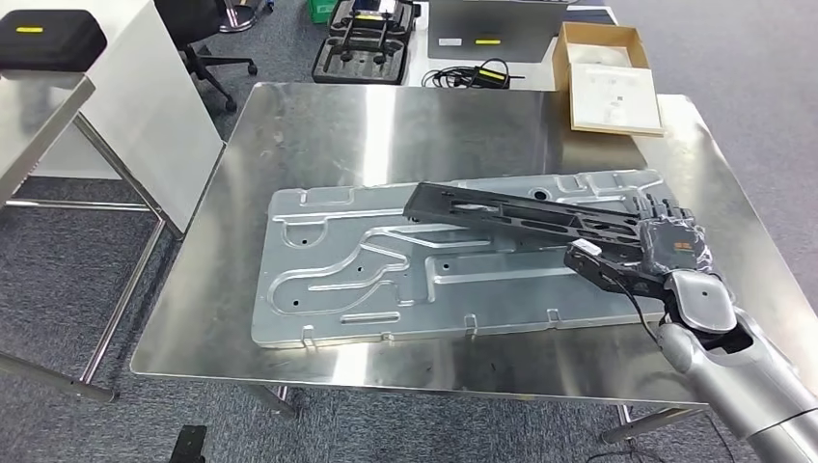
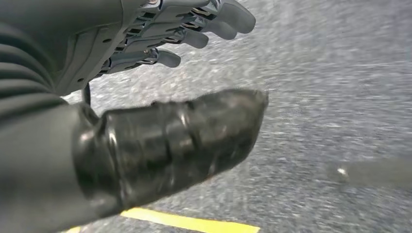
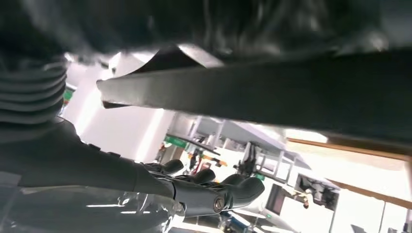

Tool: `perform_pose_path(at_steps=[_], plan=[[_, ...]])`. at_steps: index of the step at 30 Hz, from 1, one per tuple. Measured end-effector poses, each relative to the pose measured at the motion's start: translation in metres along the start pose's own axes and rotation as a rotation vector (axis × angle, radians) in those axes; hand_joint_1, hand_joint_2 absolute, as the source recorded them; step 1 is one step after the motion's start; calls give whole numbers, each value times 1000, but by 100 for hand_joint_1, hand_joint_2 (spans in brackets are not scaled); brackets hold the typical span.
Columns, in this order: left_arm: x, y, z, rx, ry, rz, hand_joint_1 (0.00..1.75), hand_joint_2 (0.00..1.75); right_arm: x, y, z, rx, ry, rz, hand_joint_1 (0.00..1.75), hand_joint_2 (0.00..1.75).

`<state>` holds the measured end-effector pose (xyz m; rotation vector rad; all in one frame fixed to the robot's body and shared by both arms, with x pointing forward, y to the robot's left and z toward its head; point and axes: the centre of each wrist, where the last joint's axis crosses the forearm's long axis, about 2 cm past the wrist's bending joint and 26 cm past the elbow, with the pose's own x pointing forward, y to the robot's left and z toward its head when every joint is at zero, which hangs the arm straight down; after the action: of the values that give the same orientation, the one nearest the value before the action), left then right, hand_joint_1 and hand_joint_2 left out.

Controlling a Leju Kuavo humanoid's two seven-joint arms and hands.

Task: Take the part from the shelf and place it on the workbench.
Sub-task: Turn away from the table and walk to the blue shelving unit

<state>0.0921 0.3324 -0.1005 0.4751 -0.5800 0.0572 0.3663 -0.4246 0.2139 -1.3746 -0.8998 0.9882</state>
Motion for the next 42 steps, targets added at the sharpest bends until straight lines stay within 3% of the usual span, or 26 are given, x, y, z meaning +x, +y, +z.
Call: perform_pose_path(at_steps=[2, 8, 15, 22, 31, 42], plan=[[-1, 0, 0, 1, 47, 14, 0, 0, 0, -4, -1, 3, -1, -81, 0, 0], [-3, 1, 1, 20, 199, 0, 0, 0, 10, -15, -1, 57, -51, -522, 0, 0], [-4, 2, 1, 29, 226, -18, 0, 0, 31, -18, 1, 101, -125, -791, 0, 0], [-4, 3, 1, 60, 222, -24, 0, 0, 65, -38, 8, 175, -249, -1125, 0, 0], [-4, 3, 1, 76, 222, -19, 0, 0, 98, -57, 22, 166, -382, -1261, 0, 0], [-5, -1, 3, 69, 221, -13, 0, 0, 103, -71, 26, 12, -376, -1387, 0, 0]])
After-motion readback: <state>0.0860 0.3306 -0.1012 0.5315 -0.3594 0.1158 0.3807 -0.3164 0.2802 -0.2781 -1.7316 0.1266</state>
